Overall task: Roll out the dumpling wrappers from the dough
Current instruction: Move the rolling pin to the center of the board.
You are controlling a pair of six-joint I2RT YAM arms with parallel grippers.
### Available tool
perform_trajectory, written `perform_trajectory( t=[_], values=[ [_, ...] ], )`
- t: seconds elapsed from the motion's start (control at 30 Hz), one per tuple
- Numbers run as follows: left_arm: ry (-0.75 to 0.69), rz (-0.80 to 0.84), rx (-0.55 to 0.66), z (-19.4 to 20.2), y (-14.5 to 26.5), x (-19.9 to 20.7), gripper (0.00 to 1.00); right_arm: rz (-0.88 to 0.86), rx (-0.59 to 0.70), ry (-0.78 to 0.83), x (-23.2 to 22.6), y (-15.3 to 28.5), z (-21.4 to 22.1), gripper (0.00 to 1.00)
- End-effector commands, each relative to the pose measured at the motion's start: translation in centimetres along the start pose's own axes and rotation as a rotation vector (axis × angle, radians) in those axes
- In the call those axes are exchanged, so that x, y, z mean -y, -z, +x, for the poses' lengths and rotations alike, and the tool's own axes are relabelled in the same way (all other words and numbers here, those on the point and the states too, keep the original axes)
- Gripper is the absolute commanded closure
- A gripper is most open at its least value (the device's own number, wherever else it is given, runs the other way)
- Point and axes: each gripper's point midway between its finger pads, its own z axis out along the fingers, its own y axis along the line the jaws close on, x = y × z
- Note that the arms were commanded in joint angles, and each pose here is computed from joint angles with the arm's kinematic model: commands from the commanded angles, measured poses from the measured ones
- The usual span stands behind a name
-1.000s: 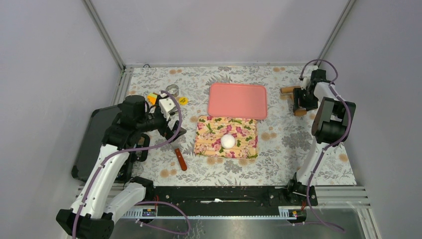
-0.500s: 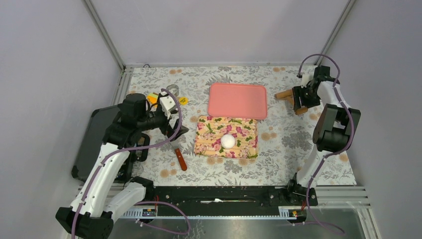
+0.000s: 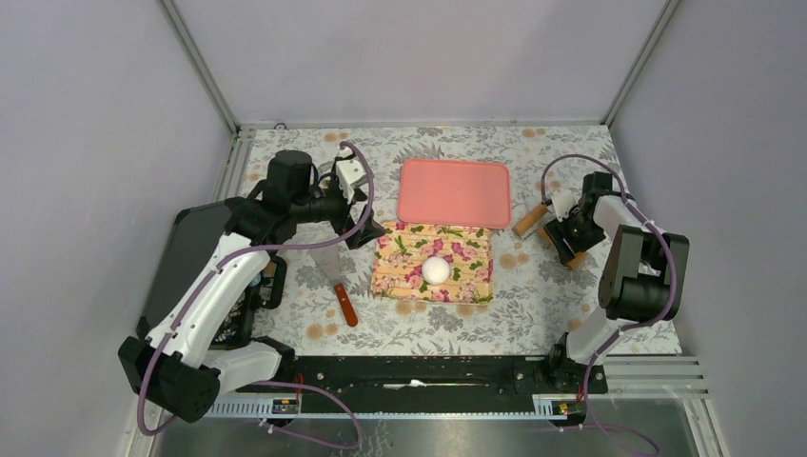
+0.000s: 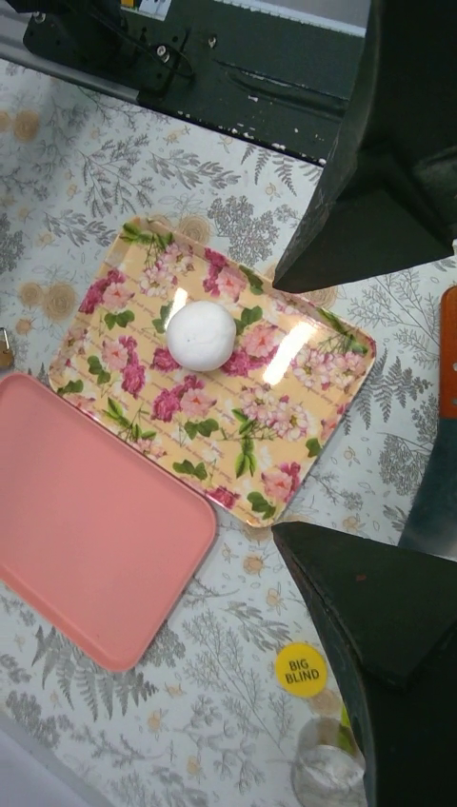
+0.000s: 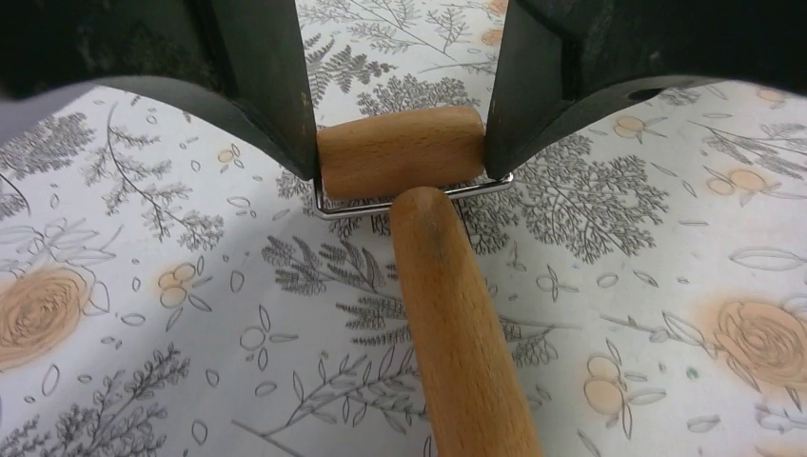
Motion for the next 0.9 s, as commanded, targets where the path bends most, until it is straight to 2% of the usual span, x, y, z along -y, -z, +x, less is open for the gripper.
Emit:
perform_trajectory(
  t=[0.0, 0.13, 0.33, 0.5, 0.7, 0.87],
  values=[
    [-0.029, 0.018, 0.079, -2.8, -0.5, 0.5, 0.01, 0.118, 0.001, 0.12, 1.6, 1.3, 0.5, 0.41],
    [-0.024, 0.032, 0.086, -2.5, -0.9, 1.0, 0.01, 0.098, 0.099, 0.11, 0.9, 3.1, -1.1, 0.2],
    [-0.016, 0.035, 0.086, -2.1, -0.9, 1.3, 0.01, 0.07, 0.256, 0.108, 0.4, 7.2, -4.7, 0.03],
    [-0.017, 0.034, 0.09, -1.8, -1.0, 1.5, 0.01, 0.015, 0.306, 0.174, -0.8, 6.1, -5.7, 0.03],
    [-0.007, 0.039, 0.078, -1.3, -1.4, 1.5, 0.01, -0.029, 0.203, 0.197, -1.7, 1.2, -5.3, 0.08],
    [-0.005, 0.039, 0.074, -1.2, -1.5, 1.5, 0.01, -0.053, 0.12, 0.185, -1.2, -1.8, -4.8, 0.18]
  ],
)
